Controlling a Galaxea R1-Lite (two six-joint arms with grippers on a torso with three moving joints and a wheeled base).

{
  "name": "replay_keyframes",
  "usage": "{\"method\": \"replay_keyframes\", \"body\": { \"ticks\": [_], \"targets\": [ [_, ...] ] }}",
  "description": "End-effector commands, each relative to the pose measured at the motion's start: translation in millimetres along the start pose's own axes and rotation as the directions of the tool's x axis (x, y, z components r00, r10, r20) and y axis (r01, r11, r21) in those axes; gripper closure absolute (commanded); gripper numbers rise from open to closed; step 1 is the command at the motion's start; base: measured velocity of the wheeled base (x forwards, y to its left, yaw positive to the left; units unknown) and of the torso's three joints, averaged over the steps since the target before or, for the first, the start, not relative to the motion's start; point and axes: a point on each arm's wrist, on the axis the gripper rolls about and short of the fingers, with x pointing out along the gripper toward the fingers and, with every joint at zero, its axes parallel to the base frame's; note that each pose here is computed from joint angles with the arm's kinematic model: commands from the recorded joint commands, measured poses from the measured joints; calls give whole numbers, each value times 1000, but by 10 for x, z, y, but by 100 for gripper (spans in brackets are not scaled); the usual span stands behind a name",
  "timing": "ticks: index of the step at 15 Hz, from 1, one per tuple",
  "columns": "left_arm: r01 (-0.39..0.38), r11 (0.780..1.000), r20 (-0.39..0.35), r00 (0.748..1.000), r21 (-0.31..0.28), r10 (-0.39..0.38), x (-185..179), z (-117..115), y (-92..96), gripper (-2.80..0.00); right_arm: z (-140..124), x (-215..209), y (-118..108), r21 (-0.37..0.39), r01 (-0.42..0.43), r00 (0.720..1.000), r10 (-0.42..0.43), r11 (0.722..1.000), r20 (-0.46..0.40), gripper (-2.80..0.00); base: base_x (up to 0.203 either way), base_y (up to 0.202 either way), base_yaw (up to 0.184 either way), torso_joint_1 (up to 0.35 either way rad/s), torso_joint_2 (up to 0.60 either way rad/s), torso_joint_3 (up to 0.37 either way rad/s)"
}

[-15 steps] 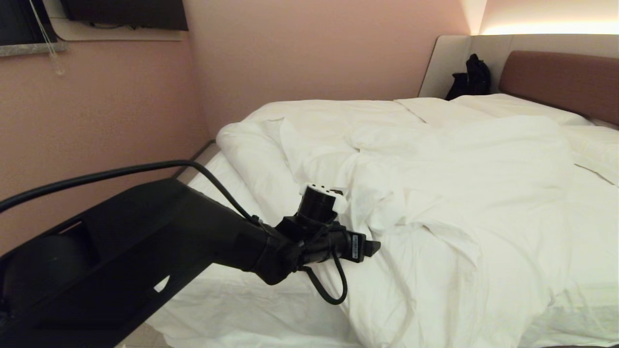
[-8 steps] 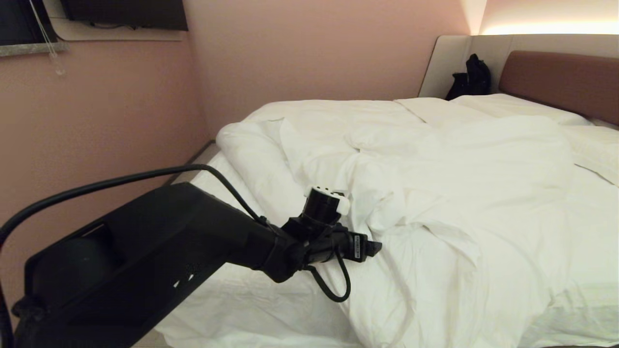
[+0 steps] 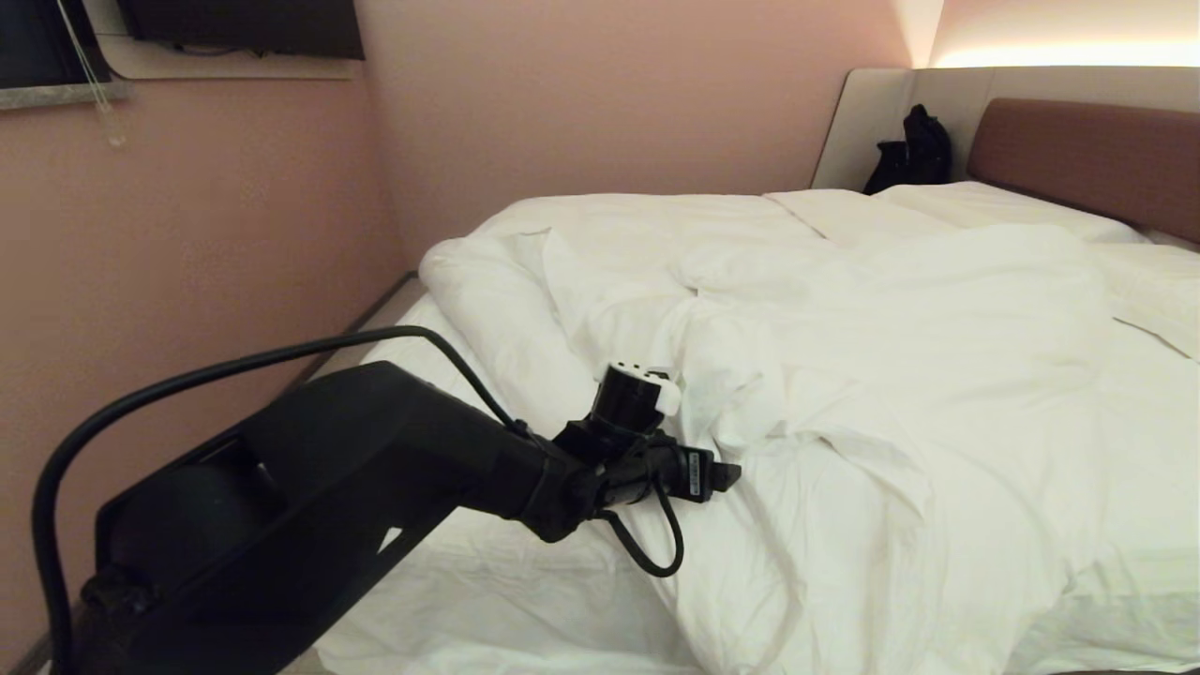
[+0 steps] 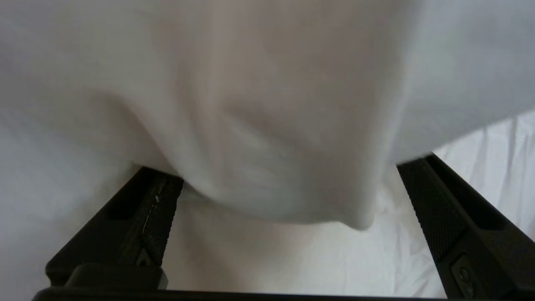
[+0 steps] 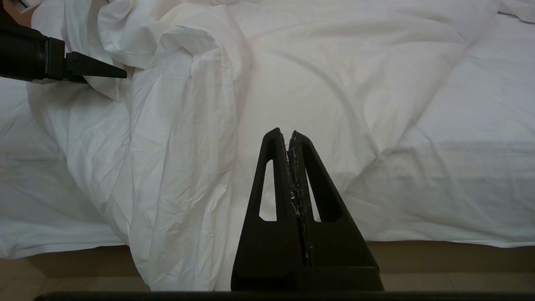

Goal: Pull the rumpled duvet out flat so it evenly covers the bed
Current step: Hold the folded corner of the quilt, then flatten the corners of the folded blanket

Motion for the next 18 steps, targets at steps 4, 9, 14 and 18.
{"method": "replay_keyframes", "body": {
  "ticks": [4, 9, 14, 18],
  "targets": [
    [-2, 1000, 1, 1000, -5, 2, 71, -26, 36, -280, 1, 1, 0, 0, 0, 1000, 0, 1000, -1, 0, 0, 0, 0, 0, 0, 0],
    [-4, 1000, 17, 1000, -5, 4, 28, 17, 45, 0, 1, 1, 0, 0, 0, 1000, 0, 1000, -1, 0, 0, 0, 0, 0, 0, 0],
    [-9, 1000, 17, 1000, -9, 9, 10, 25, 65, 0, 1, 1, 0, 0, 0, 1000, 0, 1000, -1, 0, 0, 0, 0, 0, 0, 0],
    [-16, 1000, 23, 1000, -11, 16, -67, 63, 84, 0, 1, 1, 0, 0, 1, 1000, -1, 1000, -1, 0, 0, 0, 0, 0, 0, 0]
  ]
}}
